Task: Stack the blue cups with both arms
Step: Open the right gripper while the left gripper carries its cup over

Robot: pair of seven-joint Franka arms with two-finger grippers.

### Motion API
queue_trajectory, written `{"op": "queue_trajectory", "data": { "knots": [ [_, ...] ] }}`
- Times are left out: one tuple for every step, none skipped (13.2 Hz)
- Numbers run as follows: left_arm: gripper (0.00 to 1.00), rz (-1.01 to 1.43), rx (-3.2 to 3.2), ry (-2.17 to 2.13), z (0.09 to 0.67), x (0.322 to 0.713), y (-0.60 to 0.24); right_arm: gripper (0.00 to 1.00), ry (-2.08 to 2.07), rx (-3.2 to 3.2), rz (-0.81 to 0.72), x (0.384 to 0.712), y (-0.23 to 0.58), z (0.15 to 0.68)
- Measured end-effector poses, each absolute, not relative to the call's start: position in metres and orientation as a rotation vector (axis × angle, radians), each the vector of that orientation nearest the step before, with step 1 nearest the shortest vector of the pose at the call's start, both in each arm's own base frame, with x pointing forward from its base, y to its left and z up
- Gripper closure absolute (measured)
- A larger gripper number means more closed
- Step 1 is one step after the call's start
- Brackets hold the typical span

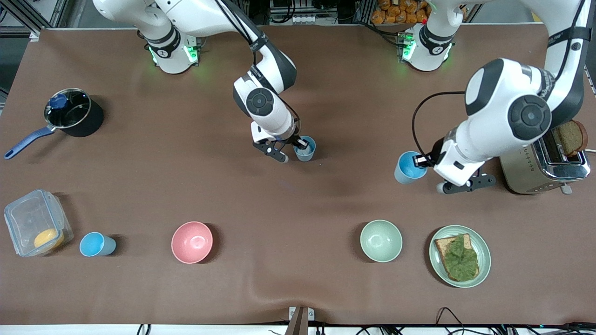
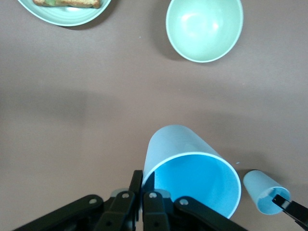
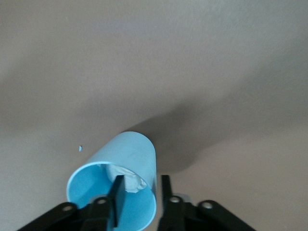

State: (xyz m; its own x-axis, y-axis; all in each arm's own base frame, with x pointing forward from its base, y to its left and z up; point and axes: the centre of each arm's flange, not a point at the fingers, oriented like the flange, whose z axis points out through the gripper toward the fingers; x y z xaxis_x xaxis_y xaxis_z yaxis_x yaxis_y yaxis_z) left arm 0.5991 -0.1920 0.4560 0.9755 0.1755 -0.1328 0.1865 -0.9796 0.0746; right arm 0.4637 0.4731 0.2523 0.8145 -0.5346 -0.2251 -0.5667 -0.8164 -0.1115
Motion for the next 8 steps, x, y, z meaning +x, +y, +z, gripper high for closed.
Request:
{"op": "queue_trajectory", "data": {
  "knots": [
    [0.96, -0.192, 3.034, 0.276, 0.459, 0.597, -0.198, 0.46, 0.876, -2.835, 0.309, 0.474, 0.469, 0.264],
    [0.96, -0.195, 3.033, 0.272, 0.460, 0.595, -0.205, 0.35, 0.891, -2.838, 0.337, 0.486, 0.463, 0.279],
    [0.96, -0.198, 3.032, 0.279, 0.460, 0.592, -0.211, 0.24, 0.901, -2.837, 0.357, 0.498, 0.454, 0.294],
    [0.96, -0.199, 3.031, 0.285, 0.461, 0.590, -0.217, 0.19, 0.894, -2.840, 0.375, 0.510, 0.441, 0.311],
    [0.96, -0.200, 3.033, 0.281, 0.461, 0.588, -0.223, 0.19, 0.868, -2.848, 0.393, 0.521, 0.425, 0.326],
    [0.96, -0.202, 3.034, 0.283, 0.461, 0.584, -0.232, 0.18, 0.828, -2.859, 0.410, 0.533, 0.405, 0.340],
    [0.96, -0.205, 3.034, 0.297, 0.462, 0.580, -0.244, 0.15, 0.769, -2.873, 0.411, 0.544, 0.382, 0.355],
    [0.96, -0.213, 3.032, 0.318, 0.462, 0.574, -0.258, 0.15, 0.699, -2.897, 0.399, 0.553, 0.359, 0.369]
  ]
}}
